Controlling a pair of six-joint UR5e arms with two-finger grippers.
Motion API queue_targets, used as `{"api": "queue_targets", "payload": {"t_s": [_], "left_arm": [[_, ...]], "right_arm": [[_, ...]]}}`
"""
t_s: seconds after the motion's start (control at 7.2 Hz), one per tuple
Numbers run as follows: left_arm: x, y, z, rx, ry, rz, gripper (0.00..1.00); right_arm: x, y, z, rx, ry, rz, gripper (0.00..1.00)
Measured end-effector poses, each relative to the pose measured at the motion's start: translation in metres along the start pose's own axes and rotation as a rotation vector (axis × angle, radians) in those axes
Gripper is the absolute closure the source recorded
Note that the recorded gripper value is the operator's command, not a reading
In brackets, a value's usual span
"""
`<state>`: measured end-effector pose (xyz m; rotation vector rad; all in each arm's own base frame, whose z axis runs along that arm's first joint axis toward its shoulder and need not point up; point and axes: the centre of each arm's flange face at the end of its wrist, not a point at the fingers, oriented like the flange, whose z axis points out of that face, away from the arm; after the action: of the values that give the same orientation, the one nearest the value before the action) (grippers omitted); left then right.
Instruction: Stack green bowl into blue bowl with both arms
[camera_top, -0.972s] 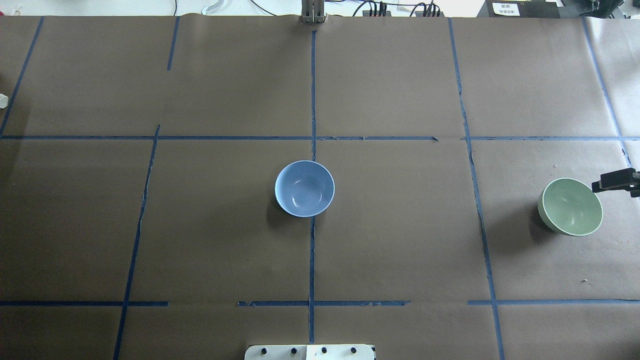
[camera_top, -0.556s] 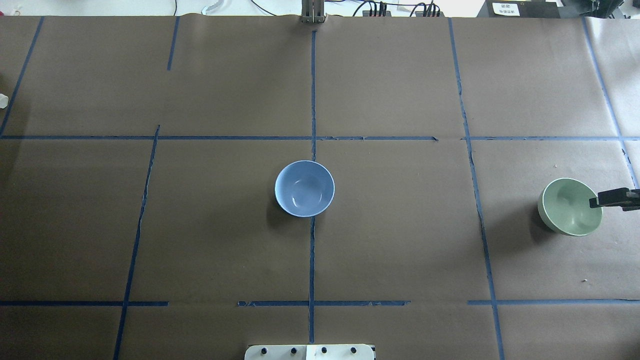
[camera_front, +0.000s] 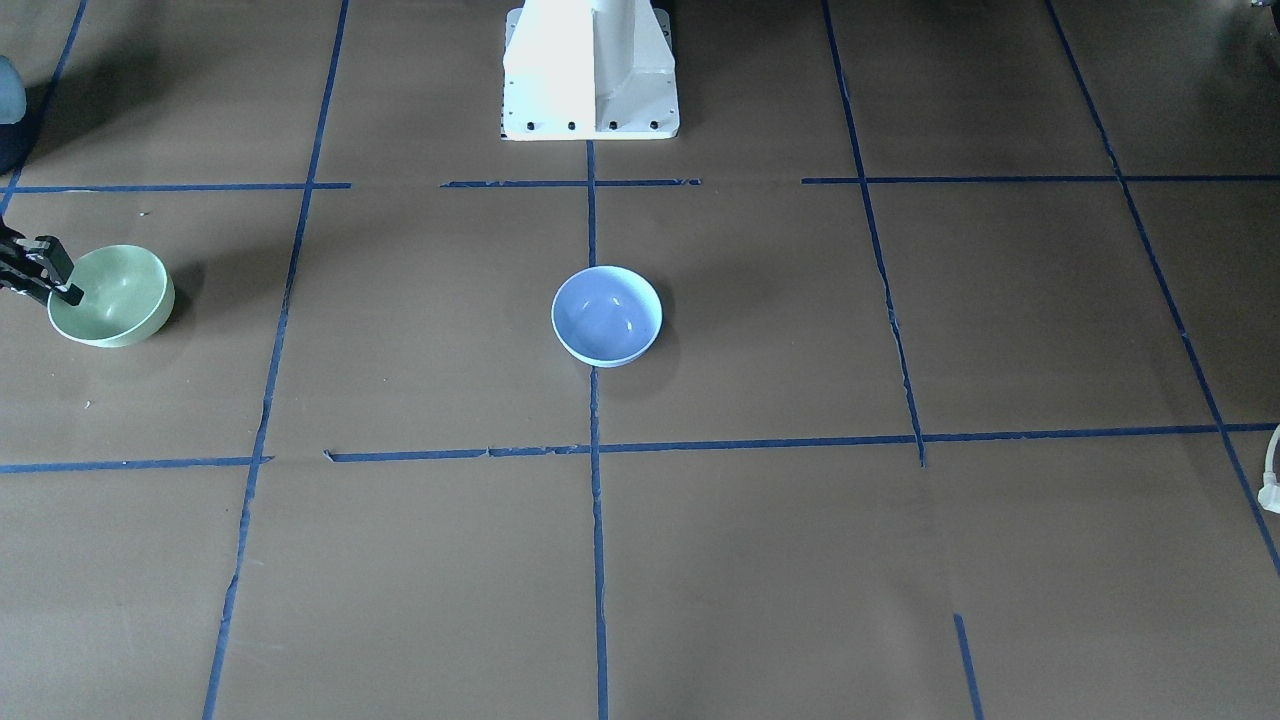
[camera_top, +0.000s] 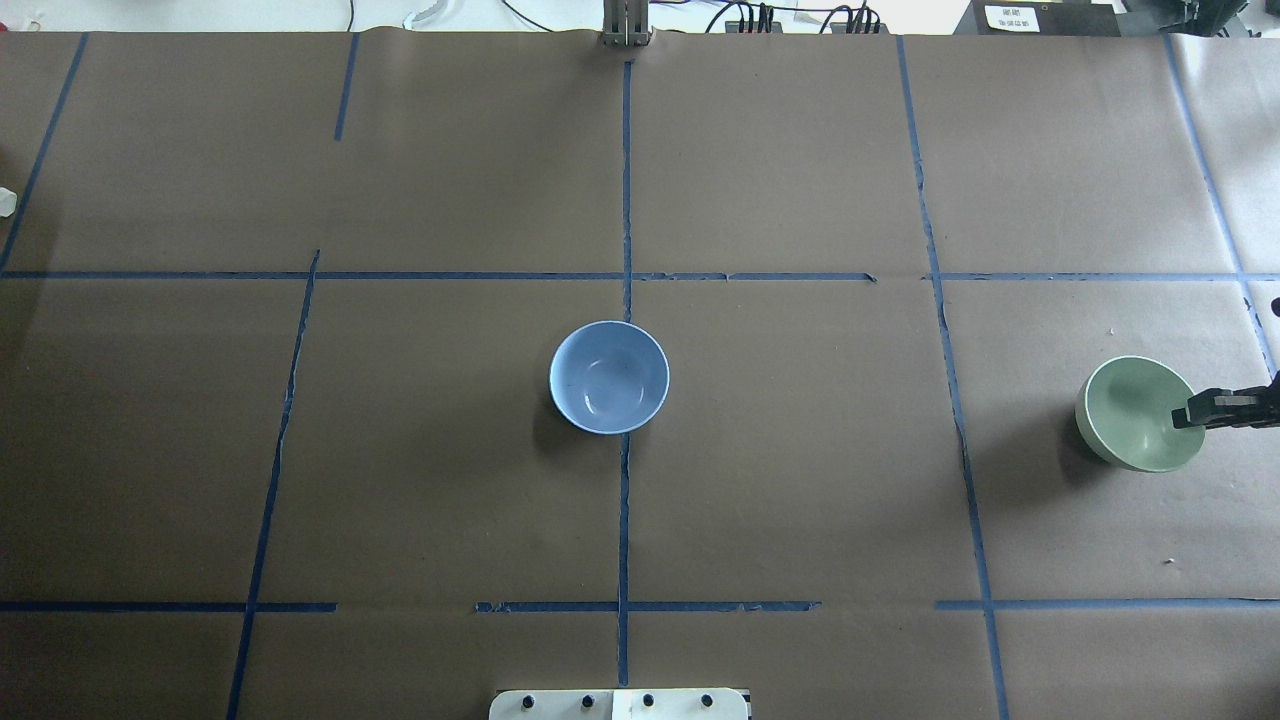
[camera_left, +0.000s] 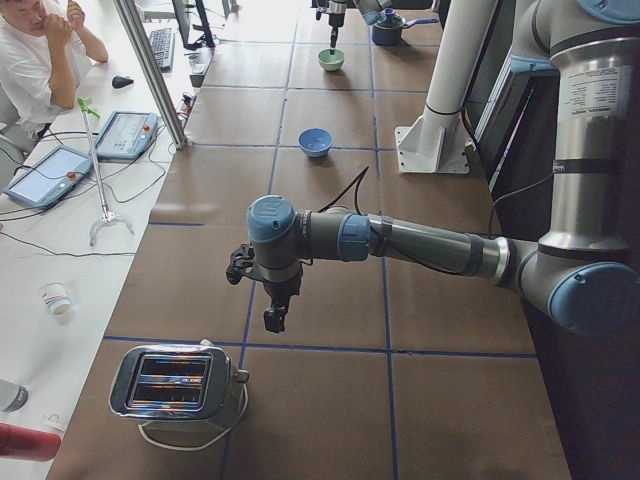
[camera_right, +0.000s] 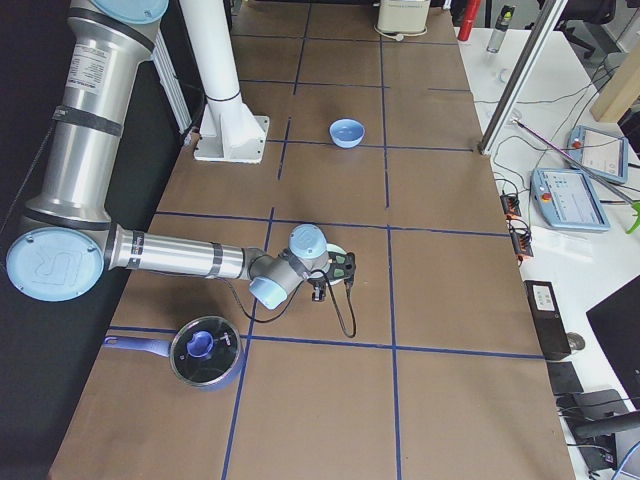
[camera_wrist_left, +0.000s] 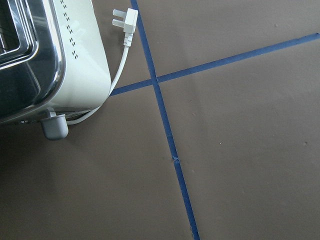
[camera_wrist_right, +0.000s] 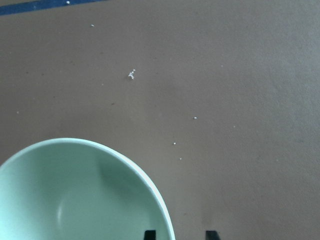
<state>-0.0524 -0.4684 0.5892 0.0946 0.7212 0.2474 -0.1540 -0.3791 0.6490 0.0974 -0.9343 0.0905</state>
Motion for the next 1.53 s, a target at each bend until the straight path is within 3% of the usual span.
{"api": "queue_targets", "payload": {"t_s": [0.28, 0.56, 0.83, 1.11, 1.53], "left_arm": [[-0.001, 0.0, 0.001, -0.002, 0.001, -0.006, 0.0], [0.005, -0.001, -0.001, 0.008, 0.04, -0.014, 0.0], [0.009, -0.002, -0.002, 0.016, 0.068, -0.027, 0.0], [0.008, -0.004, -0.001, 0.016, 0.073, -0.031, 0.0], [0.011, -0.007, -0.005, 0.023, 0.073, -0.045, 0.0]], "right_arm": [[-0.052, -0.021, -0.014, -0.011, -0.045, 0.028, 1.0], [-0.182, -0.077, -0.046, -0.038, -0.054, 0.119, 1.0], [-0.347, -0.1, -0.046, -0.054, -0.031, 0.194, 1.0], [-0.487, -0.078, -0.028, -0.033, 0.011, 0.256, 1.0], [-0.581, -0.042, 0.017, 0.014, 0.052, 0.324, 1.0]]}}
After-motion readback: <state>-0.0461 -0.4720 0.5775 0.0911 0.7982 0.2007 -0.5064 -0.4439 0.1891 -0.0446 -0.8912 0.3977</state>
